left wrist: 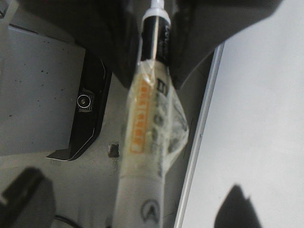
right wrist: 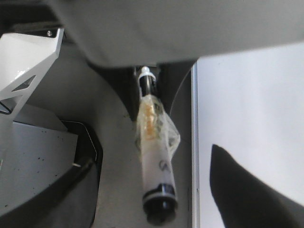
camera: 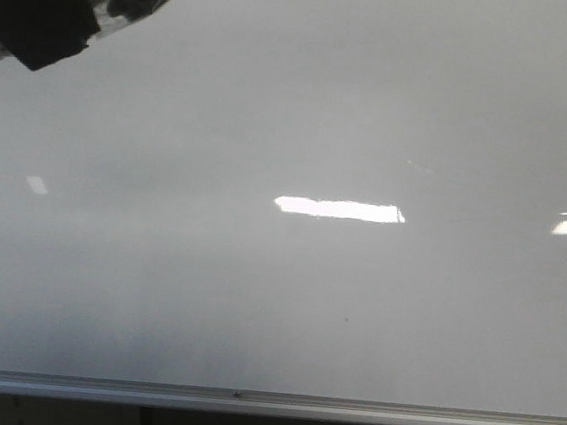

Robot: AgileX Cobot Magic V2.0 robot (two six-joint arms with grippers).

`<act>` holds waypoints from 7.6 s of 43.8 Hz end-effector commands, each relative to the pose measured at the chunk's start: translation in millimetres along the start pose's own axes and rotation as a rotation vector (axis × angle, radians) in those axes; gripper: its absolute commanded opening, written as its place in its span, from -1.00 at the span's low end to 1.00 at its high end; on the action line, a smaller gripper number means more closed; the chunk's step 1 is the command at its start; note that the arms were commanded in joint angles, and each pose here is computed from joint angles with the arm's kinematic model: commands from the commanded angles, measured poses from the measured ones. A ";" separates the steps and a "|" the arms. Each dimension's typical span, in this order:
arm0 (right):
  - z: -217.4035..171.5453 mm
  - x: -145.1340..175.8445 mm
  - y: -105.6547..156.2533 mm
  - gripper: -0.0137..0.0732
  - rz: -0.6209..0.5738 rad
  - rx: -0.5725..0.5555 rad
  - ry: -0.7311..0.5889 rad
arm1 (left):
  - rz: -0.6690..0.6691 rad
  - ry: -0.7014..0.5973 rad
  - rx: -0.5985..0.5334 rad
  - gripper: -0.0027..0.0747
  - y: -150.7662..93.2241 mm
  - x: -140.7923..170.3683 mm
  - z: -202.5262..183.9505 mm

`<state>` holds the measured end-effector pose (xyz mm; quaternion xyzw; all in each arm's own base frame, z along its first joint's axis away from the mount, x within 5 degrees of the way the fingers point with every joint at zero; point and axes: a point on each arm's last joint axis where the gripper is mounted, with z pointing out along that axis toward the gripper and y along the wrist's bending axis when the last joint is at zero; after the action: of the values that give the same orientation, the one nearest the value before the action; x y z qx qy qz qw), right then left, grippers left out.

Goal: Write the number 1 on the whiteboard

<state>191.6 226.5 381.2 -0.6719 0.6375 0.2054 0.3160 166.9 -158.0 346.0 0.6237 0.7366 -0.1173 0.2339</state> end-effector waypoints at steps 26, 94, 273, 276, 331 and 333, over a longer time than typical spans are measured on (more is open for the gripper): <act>-10.3 -15.2 -2.2 -0.43 -0.011 0.030 -0.081 | 0.014 -0.102 -0.062 -0.81 0.2 -11.0 -15.6; -125.7 69.5 21.4 -0.66 0.730 0.577 0.081 | -0.493 -0.255 -0.422 0.48 -21.5 57.3 -96.6; -85.1 82.6 31.4 -0.66 0.529 0.076 0.162 | 0.011 -0.341 -0.028 0.48 -18.4 -29.6 -45.0; -83.0 79.8 33.9 -0.66 0.512 0.062 0.162 | 0.051 -0.339 -0.020 0.48 -17.0 -43.3 -42.5; -82.2 78.4 34.5 -0.59 0.502 0.059 0.156 | 0.208 -0.228 0.074 -0.86 7.0 -118.3 29.8; -82.2 78.4 34.5 -0.47 0.502 0.059 0.156 | 0.208 -0.226 0.076 -0.88 6.8 -118.1 29.8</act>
<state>166.7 113.9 369.8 -0.4923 0.8167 0.1814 0.2401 196.7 -273.5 352.3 0.7185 0.6294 -0.1689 0.2431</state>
